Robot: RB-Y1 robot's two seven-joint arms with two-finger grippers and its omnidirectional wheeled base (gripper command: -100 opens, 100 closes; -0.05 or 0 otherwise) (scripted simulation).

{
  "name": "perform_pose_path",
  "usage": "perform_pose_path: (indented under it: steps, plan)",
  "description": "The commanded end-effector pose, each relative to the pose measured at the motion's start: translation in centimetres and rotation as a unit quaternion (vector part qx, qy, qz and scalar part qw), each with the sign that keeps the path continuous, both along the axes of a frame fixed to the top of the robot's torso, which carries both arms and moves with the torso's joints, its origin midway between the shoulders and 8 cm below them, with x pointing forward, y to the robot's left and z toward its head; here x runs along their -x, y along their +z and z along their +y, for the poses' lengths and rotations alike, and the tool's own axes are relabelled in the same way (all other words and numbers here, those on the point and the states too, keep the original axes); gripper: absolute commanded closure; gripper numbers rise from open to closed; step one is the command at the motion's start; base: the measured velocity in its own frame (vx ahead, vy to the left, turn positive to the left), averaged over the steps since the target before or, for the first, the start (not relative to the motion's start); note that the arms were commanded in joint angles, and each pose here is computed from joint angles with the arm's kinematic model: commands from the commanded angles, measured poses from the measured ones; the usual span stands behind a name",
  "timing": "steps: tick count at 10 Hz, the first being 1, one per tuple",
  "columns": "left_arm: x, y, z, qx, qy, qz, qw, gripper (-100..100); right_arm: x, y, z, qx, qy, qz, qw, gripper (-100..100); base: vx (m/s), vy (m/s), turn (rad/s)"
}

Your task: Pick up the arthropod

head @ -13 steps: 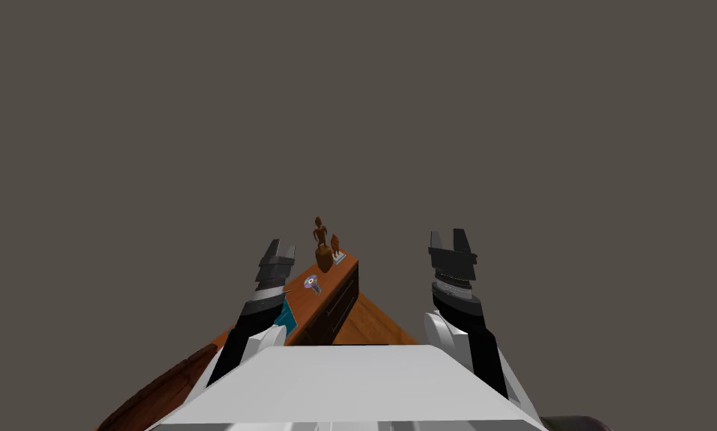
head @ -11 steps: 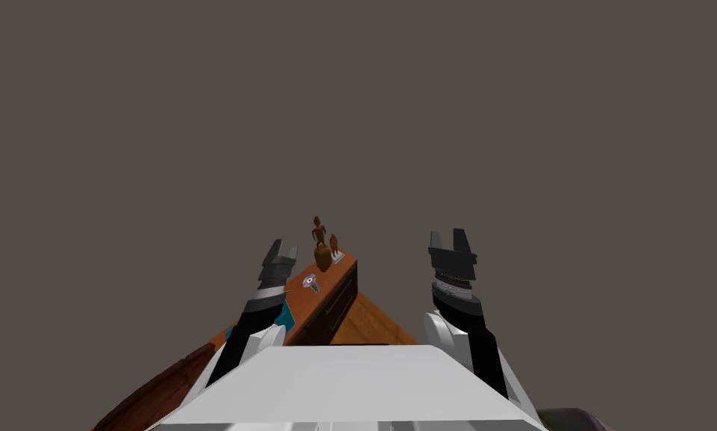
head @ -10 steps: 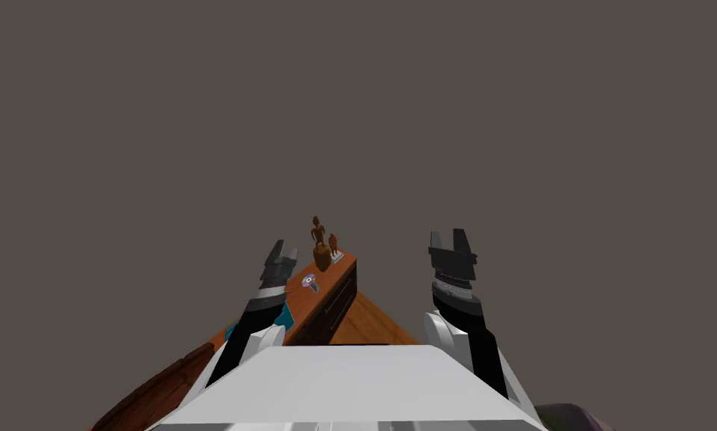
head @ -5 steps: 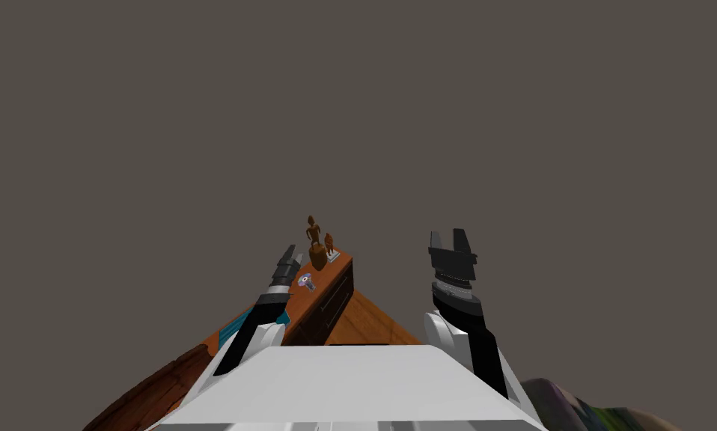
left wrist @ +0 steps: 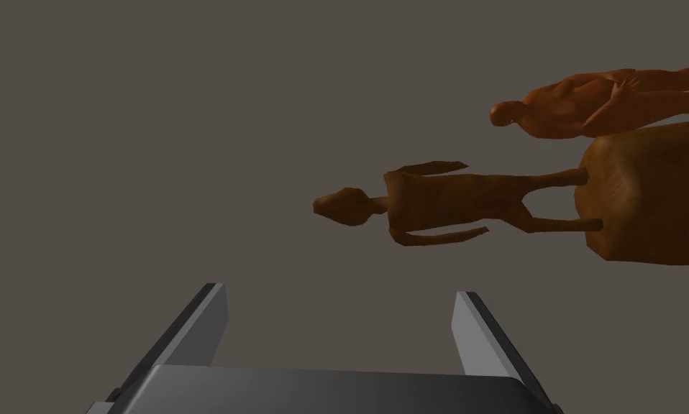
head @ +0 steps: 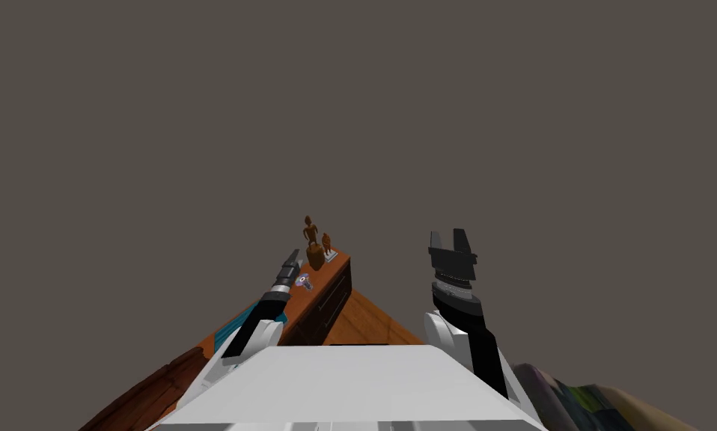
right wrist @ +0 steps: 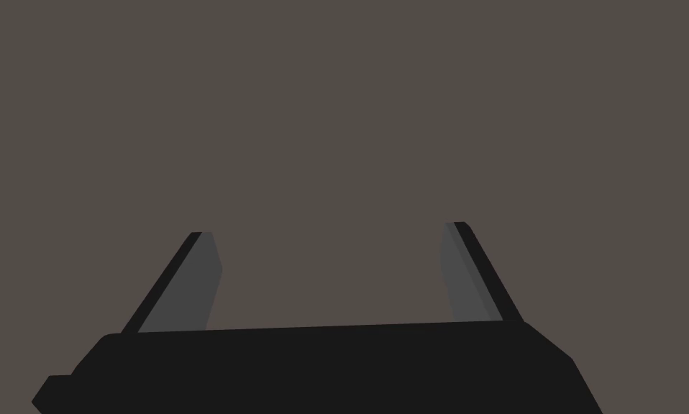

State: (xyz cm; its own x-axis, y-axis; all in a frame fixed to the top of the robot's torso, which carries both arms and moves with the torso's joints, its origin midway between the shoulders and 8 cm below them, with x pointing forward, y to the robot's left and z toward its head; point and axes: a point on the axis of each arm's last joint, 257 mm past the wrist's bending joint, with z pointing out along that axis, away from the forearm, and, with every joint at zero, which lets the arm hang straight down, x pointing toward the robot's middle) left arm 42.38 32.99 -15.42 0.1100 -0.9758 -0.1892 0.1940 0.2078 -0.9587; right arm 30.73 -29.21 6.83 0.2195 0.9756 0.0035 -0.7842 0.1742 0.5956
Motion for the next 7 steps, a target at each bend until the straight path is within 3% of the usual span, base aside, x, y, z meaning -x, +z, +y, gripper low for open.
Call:
perform_pose_path:
  steps: [1,3,6,7]
  plan:
    - [-0.3,-1.5,0.6,-0.005,0.003,0.019,0.9998,-100,0.0,0.0,0.0,0.000,0.000,0.000,1.0000,0,-0.017,-0.008,-0.040]
    - [-1.4,-4.8,2.0,-0.025,0.008,0.070,0.9972,-100,0.0,0.0,0.0,0.000,0.000,0.000,1.0000,0,-0.024,-0.016,-0.086]
    - [-1.7,-7.8,3.2,-0.033,0.014,0.110,0.9933,-100,0.0,0.0,0.0,0.000,0.000,0.000,1.0000,0,-0.022,-0.008,-0.041]
    - [-2.1,-9.3,3.9,-0.042,0.015,0.135,0.9899,-100,0.0,0.0,0.0,0.000,0.000,0.000,1.0000,0,-0.017,-0.007,-0.060]
